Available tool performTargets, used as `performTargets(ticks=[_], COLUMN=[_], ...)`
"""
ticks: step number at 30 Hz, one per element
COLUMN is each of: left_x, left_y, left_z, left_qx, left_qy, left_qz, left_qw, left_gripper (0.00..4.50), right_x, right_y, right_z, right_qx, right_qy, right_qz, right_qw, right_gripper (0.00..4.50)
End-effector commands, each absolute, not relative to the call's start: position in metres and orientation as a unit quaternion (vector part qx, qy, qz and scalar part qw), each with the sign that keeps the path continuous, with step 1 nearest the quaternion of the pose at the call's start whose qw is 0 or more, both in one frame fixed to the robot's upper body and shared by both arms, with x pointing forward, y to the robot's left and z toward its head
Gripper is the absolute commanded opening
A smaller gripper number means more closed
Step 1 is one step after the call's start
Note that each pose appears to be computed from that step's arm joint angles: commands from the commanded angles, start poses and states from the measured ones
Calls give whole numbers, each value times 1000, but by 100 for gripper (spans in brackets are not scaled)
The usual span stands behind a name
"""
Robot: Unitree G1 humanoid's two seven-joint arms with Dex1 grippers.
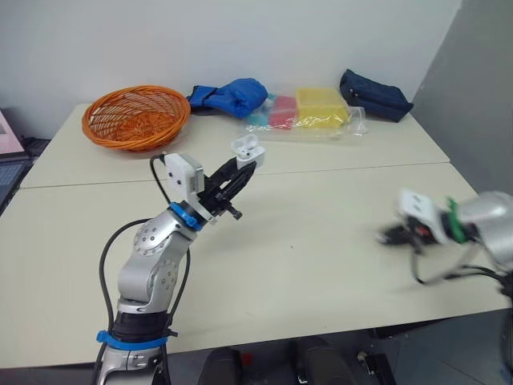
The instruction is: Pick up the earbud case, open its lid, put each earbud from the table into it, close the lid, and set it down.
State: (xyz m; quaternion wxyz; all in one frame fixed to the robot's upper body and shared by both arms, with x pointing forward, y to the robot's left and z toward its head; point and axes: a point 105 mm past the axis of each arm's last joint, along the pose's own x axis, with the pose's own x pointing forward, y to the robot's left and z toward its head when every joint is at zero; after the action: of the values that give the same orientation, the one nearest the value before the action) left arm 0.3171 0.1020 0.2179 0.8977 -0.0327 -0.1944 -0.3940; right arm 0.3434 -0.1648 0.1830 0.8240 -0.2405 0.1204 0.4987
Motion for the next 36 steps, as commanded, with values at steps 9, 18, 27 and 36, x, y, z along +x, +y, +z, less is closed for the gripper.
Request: performTargets(ticks=[9, 18, 27, 36], left_x=[321, 318, 317, 317], left_y=[100, 87, 87, 87], left_z=[233, 236, 236, 236], left_qx=[-32, -46, -44, -43], left_qy=[-226, -226, -229, -230], left_qz=[-401, -436, -435, -436], left_qw=[887, 870, 870, 869], left_gripper=[79, 79, 79, 79], right_x=[303, 311, 326, 330], right_y=[-85, -63, -53, -41], right_z=[299, 303, 301, 307], right_qx=[-45, -33, -52, -51], right_qy=[-152, -160, -179, -205], right_qz=[488, 508, 489, 491], right_qw=[858, 846, 852, 845], right_gripper=[42, 42, 42, 42])
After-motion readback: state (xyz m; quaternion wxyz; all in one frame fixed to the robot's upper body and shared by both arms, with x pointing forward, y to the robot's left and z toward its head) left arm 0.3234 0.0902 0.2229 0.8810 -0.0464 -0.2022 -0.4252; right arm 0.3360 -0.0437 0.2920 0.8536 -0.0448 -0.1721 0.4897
